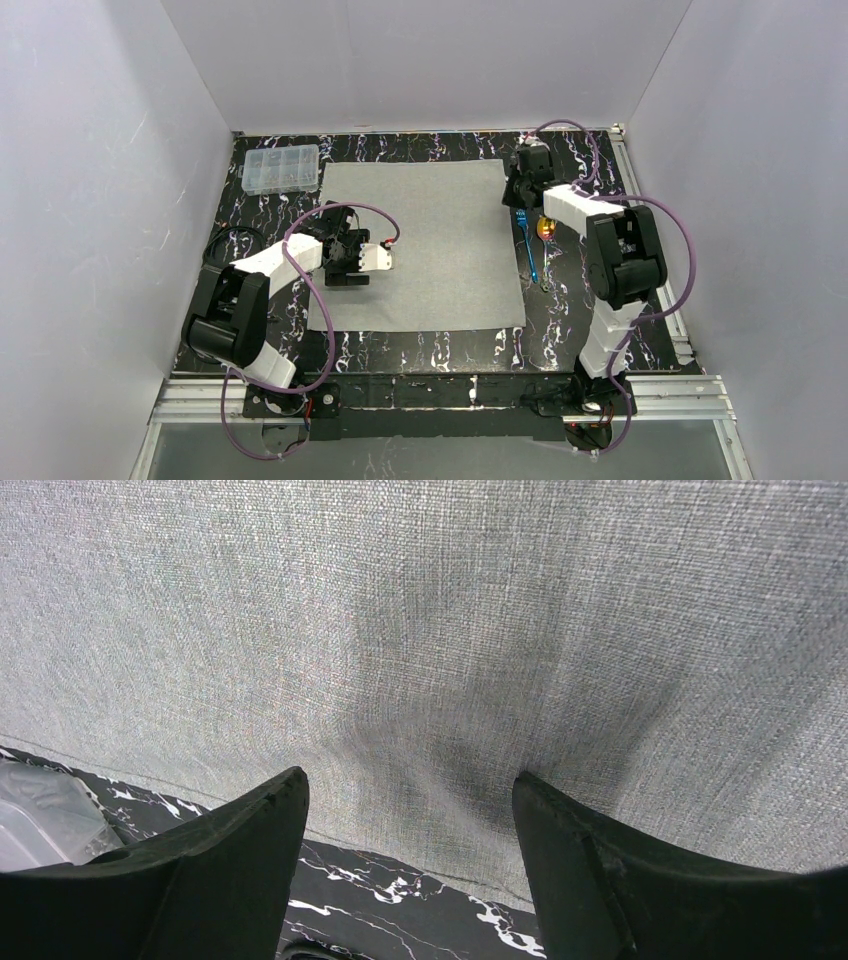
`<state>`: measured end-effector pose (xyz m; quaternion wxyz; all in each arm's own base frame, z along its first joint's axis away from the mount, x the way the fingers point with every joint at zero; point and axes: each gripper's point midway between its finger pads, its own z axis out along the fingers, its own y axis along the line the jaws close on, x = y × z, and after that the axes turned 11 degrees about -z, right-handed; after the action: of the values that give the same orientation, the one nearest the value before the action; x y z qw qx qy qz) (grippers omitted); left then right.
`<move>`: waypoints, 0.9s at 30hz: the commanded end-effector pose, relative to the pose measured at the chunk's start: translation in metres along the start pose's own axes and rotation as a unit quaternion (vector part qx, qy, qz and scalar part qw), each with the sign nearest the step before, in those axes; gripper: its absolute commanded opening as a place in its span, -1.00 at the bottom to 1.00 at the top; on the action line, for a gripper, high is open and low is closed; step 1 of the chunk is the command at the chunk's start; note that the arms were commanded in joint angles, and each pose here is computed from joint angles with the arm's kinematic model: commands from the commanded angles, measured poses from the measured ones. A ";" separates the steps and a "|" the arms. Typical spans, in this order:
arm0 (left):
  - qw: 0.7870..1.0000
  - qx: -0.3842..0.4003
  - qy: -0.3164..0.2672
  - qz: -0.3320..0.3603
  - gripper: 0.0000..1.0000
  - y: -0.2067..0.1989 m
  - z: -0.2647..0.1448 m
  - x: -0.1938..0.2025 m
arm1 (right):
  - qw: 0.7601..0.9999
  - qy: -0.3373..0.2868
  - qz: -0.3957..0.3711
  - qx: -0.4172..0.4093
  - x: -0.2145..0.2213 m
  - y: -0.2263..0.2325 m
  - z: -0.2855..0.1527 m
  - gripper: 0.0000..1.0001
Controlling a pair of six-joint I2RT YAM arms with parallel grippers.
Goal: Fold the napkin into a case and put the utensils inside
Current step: Flatten out the crumpled napkin at the center of the board, then pick up the flattened napkin from the center of the board.
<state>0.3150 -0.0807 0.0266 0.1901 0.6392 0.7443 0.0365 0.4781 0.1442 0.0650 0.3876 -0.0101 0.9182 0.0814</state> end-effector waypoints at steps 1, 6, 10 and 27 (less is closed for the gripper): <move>0.999 0.037 0.024 -0.016 0.46 -0.022 -0.001 0.016 | 0.998 0.049 0.017 0.025 0.040 -0.013 -0.014 -0.81; 0.999 0.034 0.019 -0.022 0.46 -0.019 -0.003 0.011 | 0.995 0.077 0.023 0.053 0.064 -0.031 -0.021 -0.90; 0.999 0.031 0.016 -0.023 0.46 -0.016 -0.004 0.009 | 0.990 0.099 0.037 0.099 0.073 -0.057 -0.030 -0.97; 0.998 0.064 -0.015 -0.016 0.46 -0.042 -0.002 -0.032 | 0.978 0.091 0.022 0.188 0.053 -0.109 -0.074 -0.84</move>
<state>0.3017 -0.1023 0.0259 0.1827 0.6408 0.7454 0.0209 0.3888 0.0207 0.0269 0.2586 0.1002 0.9580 -0.0734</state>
